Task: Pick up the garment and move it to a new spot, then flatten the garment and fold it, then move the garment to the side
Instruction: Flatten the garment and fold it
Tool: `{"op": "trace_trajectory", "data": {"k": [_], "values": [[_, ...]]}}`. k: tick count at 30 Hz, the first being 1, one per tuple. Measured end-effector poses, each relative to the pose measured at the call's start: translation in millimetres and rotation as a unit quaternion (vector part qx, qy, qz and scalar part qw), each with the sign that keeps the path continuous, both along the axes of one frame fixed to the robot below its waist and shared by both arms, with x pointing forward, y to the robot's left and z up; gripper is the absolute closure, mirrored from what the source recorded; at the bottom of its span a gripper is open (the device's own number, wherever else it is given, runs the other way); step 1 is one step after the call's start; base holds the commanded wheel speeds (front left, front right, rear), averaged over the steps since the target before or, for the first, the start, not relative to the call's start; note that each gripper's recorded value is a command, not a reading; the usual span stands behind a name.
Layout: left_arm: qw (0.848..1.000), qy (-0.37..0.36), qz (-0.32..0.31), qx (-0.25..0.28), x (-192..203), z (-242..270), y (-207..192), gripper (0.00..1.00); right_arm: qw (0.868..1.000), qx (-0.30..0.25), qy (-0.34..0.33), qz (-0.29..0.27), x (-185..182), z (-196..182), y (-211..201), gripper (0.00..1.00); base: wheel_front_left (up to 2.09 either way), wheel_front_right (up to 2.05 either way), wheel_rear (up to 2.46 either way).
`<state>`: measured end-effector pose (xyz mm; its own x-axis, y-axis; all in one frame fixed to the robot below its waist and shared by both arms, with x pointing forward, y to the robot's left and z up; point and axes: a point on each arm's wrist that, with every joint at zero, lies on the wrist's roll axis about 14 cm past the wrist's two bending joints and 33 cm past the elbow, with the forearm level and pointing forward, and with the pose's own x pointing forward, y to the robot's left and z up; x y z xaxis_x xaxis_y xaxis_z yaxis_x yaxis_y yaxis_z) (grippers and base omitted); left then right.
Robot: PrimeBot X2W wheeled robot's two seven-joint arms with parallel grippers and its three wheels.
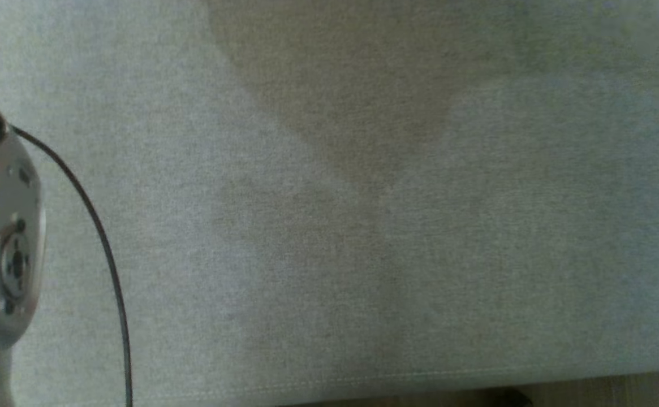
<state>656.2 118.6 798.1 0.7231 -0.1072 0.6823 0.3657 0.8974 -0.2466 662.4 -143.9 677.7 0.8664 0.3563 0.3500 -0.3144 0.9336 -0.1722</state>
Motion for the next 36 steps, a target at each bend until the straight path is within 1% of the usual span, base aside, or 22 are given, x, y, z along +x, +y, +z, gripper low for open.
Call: {"op": "trace_trajectory", "data": {"k": [4, 7, 10, 12, 13, 16, 17, 18, 21, 23, 27, 30, 35, 36], "values": [[1.000, 0.022, 0.001, -0.017, 10, -30, 12, 1.00, 0.999, -0.013, 0.029, 0.001, 15, -38, 3, 1.00, 0.00, 0.00, 0.00], [0.997, 0.069, 0.007, -0.027, 11, -74, 23, 1.00, 0.998, -0.006, 0.062, 0.007, 18, -69, 8, 1.00, 0.00, 0.00, 0.00], [0.990, 0.134, 0.017, -0.041, 2, -131, 36, 1.00, 0.994, -0.003, 0.112, 0.007, 6, -108, 8, 1.00, 0.00, 0.00, 0.00], [0.984, 0.171, 0.023, -0.047, -12, -163, 43, 1.00, 0.989, 0.005, 0.144, 0.004, -7, -131, 5, 1.00, 0.00, 0.00, 0.00], [0.984, 0.171, 0.023, -0.047, -12, -163, 43, 1.00, 0.989, 0.005, 0.144, 0.004, -7, -131, 5, 1.00, 0.00, 0.00, 0.00], [0.976, 0.206, 0.036, -0.059, -38, -196, 55, 1.00, 0.984, 0.026, 0.174, -0.002, -29, -149, -2, 1.00, 0.00, 0.00, 0.00], [0.972, 0.222, 0.043, -0.068, -59, -210, 62, 1.00, 0.983, 0.040, 0.181, -0.002, -45, -151, -4, 1.00, 0.00, 0.00, 0.00], [0.972, 0.222, 0.043, -0.068, -59, -210, 62, 1.00, 0.983, 0.040, 0.181, -0.002, -45, -151, -4, 1.00, 0.00, 0.00, 0.00], [0.964, 0.247, 0.050, -0.085, -96, -234, 71, 1.00, 0.978, 0.061, 0.200, -0.006, -76, -162, -10, 1.00, 0.00, 0.00, 0.00], [0.957, 0.271, 0.055, -0.092, -124, -254, 75, 1.00, 0.973, 0.078, 0.218, -0.013, -100, -173, -17, 1.00, 0.00, 0.00, 0.00], [0.937, 0.320, 0.069, -0.119, -184, -292, 83, 1.00, 0.962, 0.105, 0.251, -0.025, -152, -196, -23, 1.00, 0.00, 0.00, 0.00], [0.932, 0.330, 0.078, -0.127, -215, -297, 84, 1.00, 0.956, 0.128, 0.263, -0.034, -183, -204, -26, 1.00, 0.00, 0.00, 0.00], [0.929, 0.324, 0.081, -0.157, -244, -285, 80, 1.00, 0.951, 0.150, 0.265, -0.048, -220, -208, -33, 1.00, 0.00, 0.00, 0.00], [0.927, 0.330, 0.080, -0.161, -251, -287, 77, 1.00, 0.951, 0.153, 0.264, -0.052, -227, -209, -35, 1.00, 0.00, 0.00, 0.00]]}}
